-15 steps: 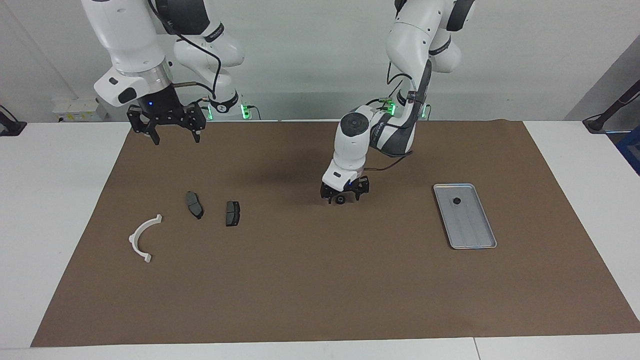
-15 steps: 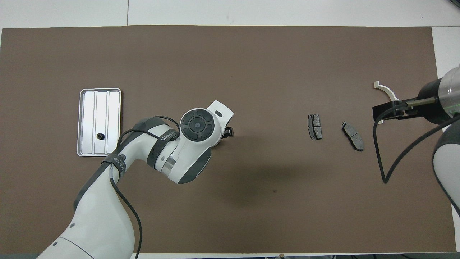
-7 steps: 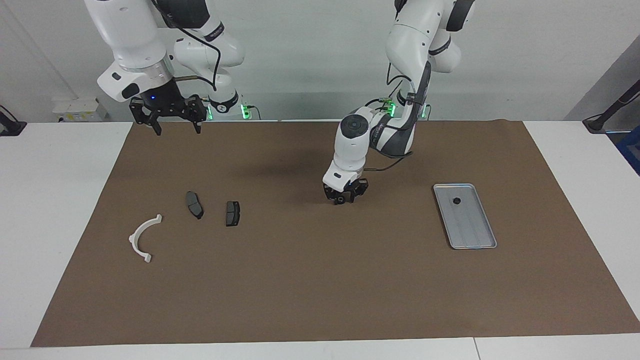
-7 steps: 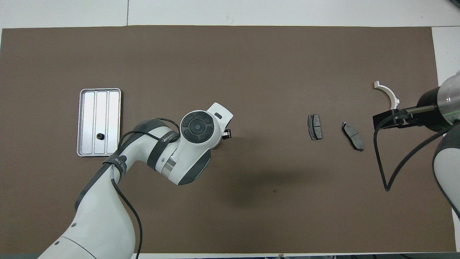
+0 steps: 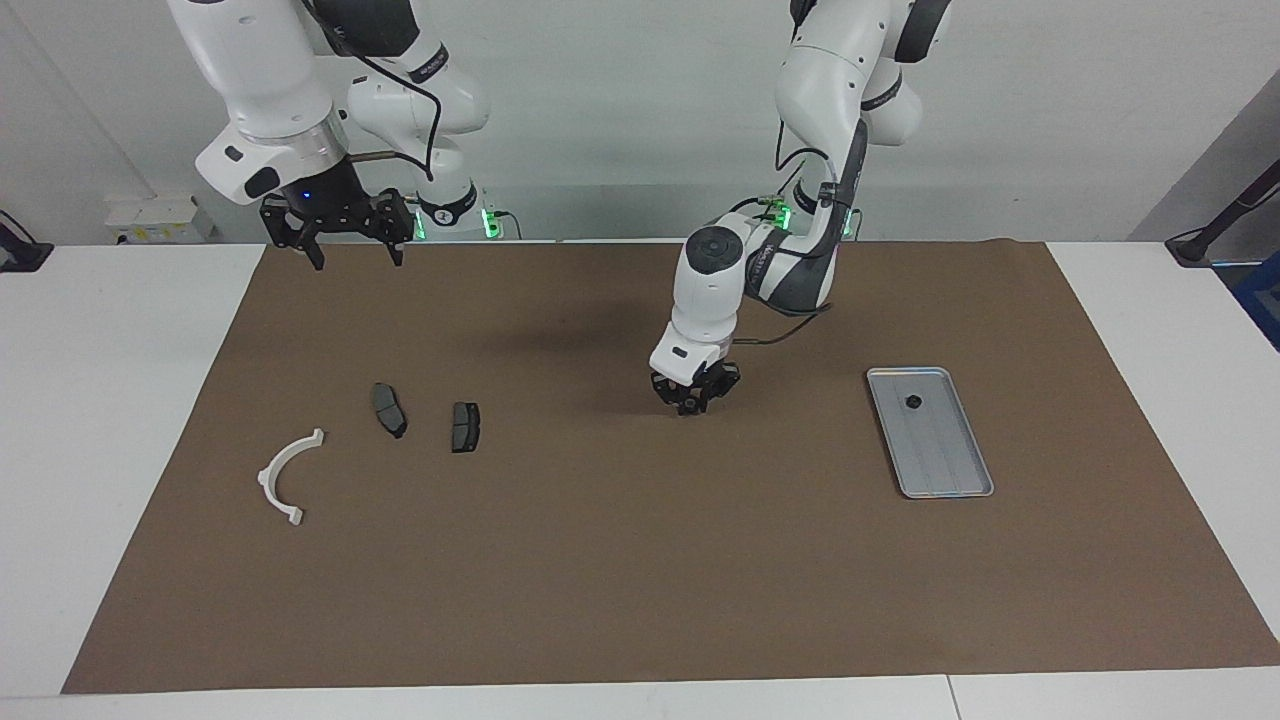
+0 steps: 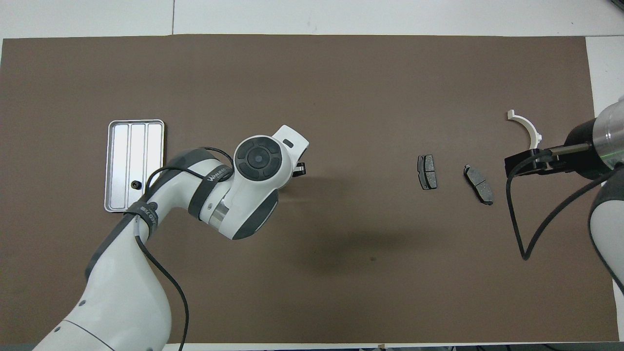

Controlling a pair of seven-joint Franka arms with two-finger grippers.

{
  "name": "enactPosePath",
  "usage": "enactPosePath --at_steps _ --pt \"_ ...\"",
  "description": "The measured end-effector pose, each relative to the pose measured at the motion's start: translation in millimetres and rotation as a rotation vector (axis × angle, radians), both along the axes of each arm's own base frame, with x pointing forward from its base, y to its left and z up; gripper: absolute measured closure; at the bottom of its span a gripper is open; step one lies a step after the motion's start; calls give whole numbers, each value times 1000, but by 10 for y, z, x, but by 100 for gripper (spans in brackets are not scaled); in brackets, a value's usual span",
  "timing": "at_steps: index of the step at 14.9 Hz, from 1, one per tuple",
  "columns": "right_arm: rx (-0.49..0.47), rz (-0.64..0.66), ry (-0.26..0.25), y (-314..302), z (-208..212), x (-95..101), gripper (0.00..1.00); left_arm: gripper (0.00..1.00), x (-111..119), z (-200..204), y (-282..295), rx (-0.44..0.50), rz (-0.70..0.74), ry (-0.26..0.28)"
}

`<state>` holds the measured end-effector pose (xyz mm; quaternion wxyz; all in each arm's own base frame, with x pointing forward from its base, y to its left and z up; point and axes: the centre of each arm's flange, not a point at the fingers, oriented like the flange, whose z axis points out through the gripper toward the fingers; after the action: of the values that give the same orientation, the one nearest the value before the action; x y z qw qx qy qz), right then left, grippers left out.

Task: Pick bearing gear from pile to tray
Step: 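Carry the gear with the left gripper into the tray and release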

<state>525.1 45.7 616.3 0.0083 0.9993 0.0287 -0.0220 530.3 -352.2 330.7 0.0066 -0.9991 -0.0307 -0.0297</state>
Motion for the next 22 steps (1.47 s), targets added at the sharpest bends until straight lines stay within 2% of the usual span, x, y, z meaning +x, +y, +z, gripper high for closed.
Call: enactPosePath --at_steps 2,4,6,8,11,16,22 --pt "3 0 -17 2 85 -3 0 66 340 462 647 36 -35 23" --pt "4 -1 -33 -1 160 -10 0 66 564 1029 1628 59 -90 45" --pt "5 -1 -39 -4 190 -15 0 66 637 1464 2620 60 -151 47" --pt "5 -2 -41 -9 199 -15 0 66 664 1592 3344 55 -194 41" --pt "5 -2 -42 -10 203 -15 0 66 733 1400 3815 36 -220 8" --pt "5 -2 -42 -10 203 -15 0 66 878 480 3620 9 -223 -43" --pt "5 -8 -42 -38 205 -13 0 66 993 45 3543 -1 -213 -81"
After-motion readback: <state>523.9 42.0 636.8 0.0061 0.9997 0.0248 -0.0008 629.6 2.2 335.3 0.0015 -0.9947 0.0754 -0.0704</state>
